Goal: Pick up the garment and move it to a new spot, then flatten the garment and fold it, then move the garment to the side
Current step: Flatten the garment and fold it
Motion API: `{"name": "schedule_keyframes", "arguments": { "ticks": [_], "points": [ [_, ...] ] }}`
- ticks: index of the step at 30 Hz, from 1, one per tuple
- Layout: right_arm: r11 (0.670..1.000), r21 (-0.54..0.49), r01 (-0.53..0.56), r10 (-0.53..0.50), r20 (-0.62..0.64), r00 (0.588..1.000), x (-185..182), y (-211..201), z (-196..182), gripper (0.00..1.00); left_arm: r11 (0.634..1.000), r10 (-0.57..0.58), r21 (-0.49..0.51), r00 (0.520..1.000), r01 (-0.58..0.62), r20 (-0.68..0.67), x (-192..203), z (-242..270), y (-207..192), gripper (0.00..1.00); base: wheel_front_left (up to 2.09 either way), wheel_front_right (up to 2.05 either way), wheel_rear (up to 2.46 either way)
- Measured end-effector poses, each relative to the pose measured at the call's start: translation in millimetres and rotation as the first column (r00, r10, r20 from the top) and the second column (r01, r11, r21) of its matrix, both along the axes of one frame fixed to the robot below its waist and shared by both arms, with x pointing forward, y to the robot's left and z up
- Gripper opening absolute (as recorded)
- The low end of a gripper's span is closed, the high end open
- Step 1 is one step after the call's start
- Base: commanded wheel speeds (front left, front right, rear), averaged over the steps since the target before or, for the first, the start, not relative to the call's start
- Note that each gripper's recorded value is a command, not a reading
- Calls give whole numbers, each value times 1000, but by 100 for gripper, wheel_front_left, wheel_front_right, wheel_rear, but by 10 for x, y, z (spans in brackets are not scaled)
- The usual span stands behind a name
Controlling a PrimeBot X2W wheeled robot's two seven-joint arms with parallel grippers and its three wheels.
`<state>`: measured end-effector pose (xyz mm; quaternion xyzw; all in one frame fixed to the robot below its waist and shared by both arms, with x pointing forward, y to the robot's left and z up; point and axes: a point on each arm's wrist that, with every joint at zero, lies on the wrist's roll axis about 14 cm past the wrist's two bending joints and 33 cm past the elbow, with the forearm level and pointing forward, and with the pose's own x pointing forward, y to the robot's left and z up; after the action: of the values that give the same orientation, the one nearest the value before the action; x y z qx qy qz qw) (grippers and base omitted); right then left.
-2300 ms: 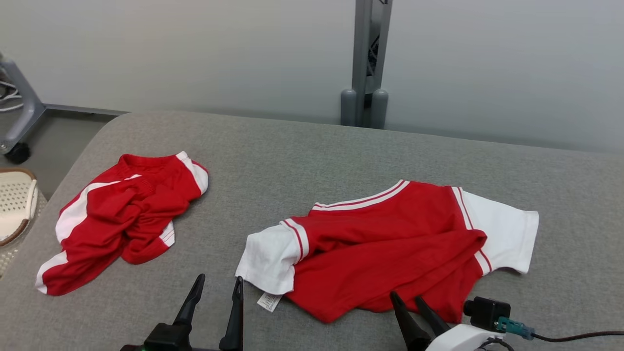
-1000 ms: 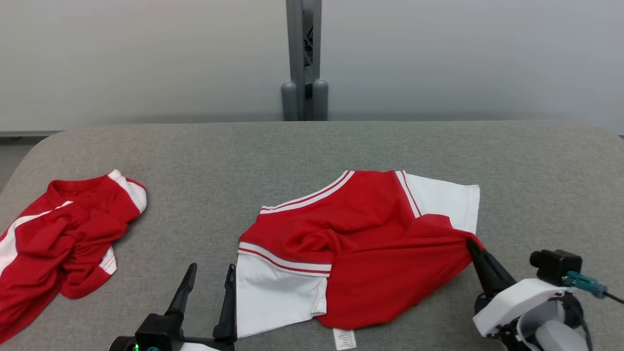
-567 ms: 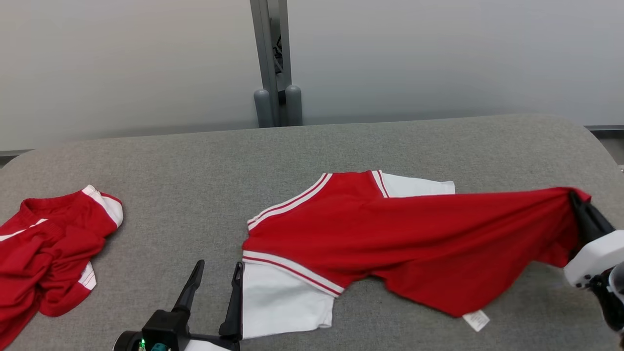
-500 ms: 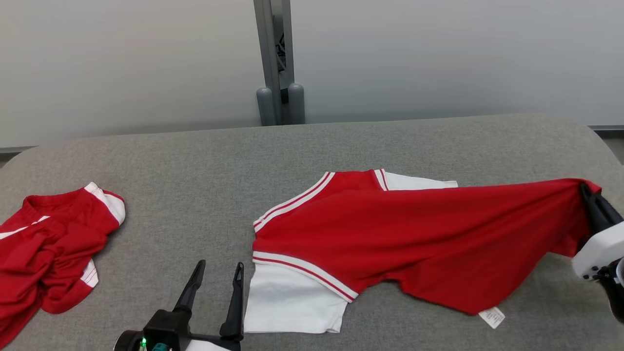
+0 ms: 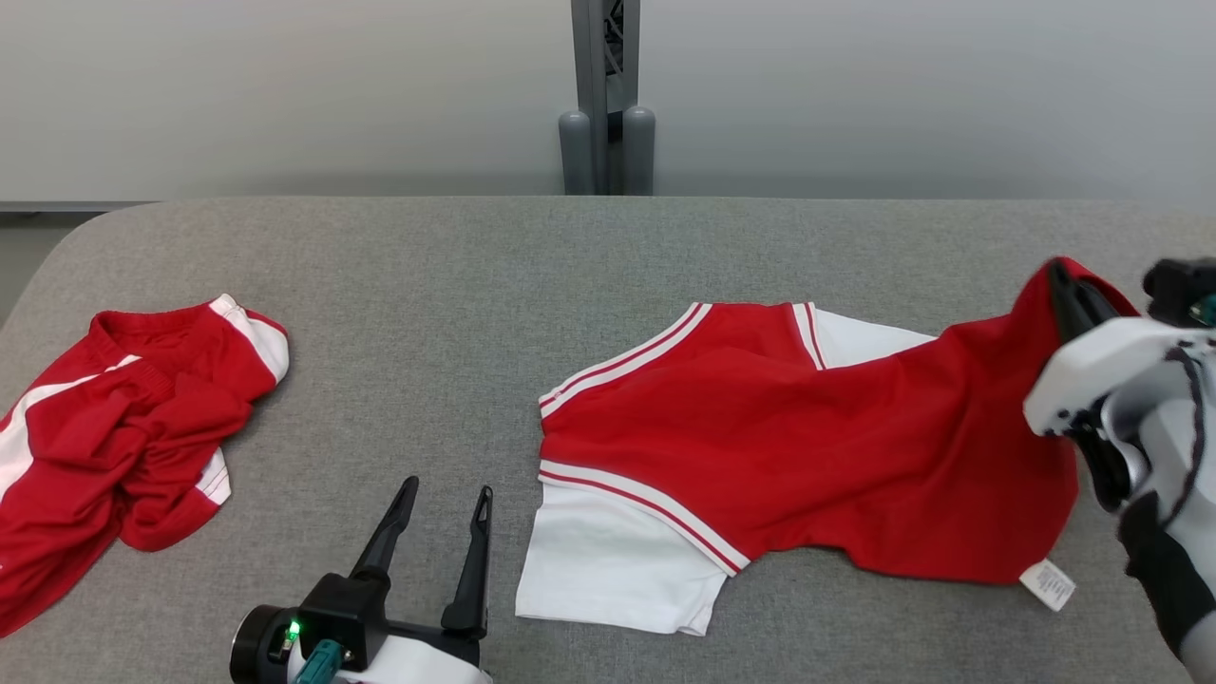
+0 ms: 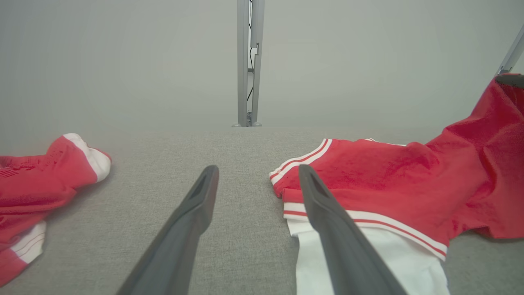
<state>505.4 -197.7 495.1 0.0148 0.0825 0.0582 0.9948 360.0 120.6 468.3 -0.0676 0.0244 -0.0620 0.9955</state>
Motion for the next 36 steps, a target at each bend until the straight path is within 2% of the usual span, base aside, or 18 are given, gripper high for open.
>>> {"name": "schedule_keyframes", "arguments": {
  "ticks": [5,9,10,11,12,16,19,20,23,28,32,36],
  "points": [
    [997,9,-80,79,77,994,172,402,273,0,1000,-16,2,1000,16,-11,5,-39,-39,100,0,0,0],
    [988,27,-150,148,69,987,138,791,237,0,1000,-30,3,1000,30,-6,26,-24,-85,100,0,0,0],
    [987,36,-156,154,65,986,129,847,225,9,999,-33,4,999,33,-4,28,-17,-92,100,0,0,0],
    [987,42,-154,152,58,987,123,858,206,52,999,-37,3,999,37,-3,23,-14,-100,100,0,0,0],
    [988,46,-146,144,48,988,118,843,182,100,999,-39,4,999,39,-4,12,-15,-106,100,0,0,0],
    [987,70,-144,140,64,988,111,880,235,100,999,-36,1,999,36,2,-12,6,-105,100,0,0,0],
    [968,122,-218,200,147,969,16,1171,434,100,1000,-26,-3,1000,26,4,-14,17,-88,100,0,0,0],
    [968,122,-218,200,147,969,16,1171,434,100,1000,-26,-3,1000,26,4,-14,17,-88,100,0,0,0],
    [938,151,-313,286,176,942,-238,1474,443,100,1000,-28,-8,1000,28,-9,-61,-19,-103,100,0,0,0],
    [950,128,-285,267,140,953,-455,1171,286,100,997,-70,-22,997,70,12,-65,52,-248,100,0,0,0],
    [969,114,-217,220,-8,976,-700,916,-195,100,994,-100,-29,995,101,28,-60,107,-353,100,0,0,0],
    [981,120,-154,156,-7,988,-730,661,-162,100,992,-117,-34,992,119,43,-78,158,-415,100,0,0,0]
  ]
}}
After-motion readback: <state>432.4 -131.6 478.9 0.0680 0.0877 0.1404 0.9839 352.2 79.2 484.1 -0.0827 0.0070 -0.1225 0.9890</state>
